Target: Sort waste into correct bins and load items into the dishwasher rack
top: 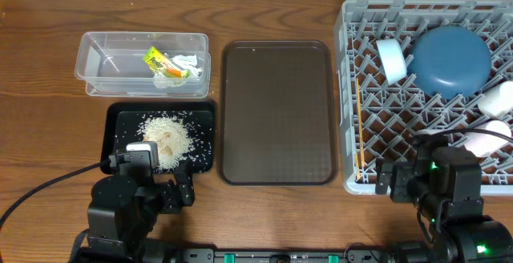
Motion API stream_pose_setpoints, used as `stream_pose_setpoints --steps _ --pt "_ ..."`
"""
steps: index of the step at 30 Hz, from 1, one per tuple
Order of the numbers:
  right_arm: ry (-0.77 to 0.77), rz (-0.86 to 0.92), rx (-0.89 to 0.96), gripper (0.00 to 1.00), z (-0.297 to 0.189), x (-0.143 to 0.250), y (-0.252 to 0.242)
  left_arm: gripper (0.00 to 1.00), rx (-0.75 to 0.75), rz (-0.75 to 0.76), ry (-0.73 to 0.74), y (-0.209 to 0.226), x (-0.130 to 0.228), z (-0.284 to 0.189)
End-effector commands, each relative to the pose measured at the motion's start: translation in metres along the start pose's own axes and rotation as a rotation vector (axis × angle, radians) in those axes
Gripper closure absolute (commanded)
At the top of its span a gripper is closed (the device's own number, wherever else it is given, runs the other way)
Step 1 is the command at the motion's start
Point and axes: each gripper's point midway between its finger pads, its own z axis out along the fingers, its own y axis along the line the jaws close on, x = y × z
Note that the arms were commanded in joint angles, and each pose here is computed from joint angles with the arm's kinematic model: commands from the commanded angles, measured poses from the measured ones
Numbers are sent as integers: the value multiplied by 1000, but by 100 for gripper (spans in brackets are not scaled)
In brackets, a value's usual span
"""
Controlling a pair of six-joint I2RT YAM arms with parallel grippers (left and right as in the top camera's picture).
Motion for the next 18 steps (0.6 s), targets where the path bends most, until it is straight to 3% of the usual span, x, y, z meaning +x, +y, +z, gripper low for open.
stream_pose_setpoints --steps 1,12,18 --pt "21 2 8 1 1 6 -1 10 -14 5 2 3 1 1" --pt "9 3 12 1 -3 10 -3 9 -14 5 2 3 2 1" --pt "-229 -30 7 1 -3 -13 -4 9 -14 5 2 3 2 1"
